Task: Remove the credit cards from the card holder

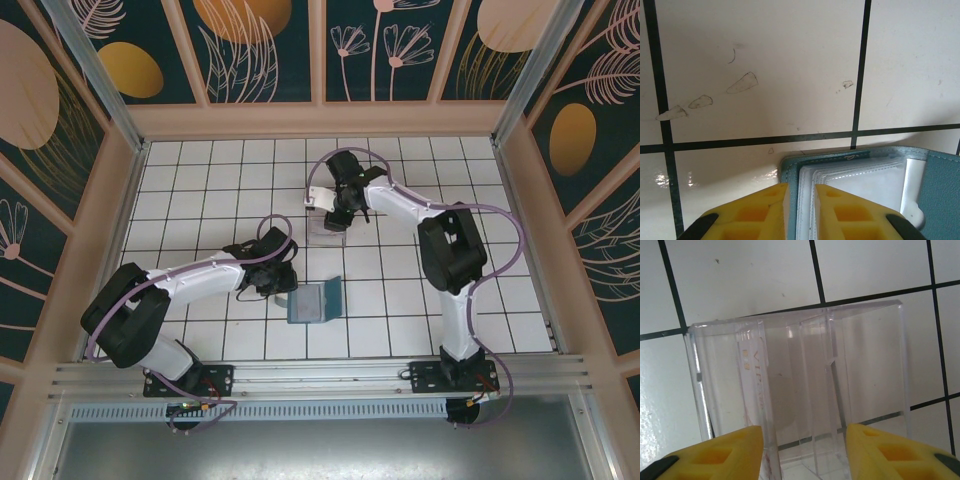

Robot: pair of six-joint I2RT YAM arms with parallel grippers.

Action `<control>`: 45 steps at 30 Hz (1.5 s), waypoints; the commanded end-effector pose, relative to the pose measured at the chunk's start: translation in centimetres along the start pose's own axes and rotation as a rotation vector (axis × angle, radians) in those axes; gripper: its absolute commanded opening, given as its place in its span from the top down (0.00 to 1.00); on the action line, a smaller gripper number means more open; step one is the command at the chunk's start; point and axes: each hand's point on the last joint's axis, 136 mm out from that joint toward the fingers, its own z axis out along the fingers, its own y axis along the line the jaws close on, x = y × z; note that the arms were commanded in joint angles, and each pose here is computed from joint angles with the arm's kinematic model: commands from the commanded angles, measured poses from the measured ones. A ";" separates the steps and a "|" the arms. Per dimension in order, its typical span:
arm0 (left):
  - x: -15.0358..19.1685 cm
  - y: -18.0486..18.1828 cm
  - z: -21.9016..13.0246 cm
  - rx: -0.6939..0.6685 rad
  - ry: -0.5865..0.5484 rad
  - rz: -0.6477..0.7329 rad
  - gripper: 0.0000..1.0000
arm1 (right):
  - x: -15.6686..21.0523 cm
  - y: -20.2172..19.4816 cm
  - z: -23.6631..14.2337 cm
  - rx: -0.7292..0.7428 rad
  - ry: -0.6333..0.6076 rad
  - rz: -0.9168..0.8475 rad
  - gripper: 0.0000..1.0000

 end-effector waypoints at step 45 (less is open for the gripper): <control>-0.1 0.5 -0.8 0.001 -0.019 -0.002 0.78 | -2.2 -1.1 0.7 0.133 -0.040 -0.081 0.51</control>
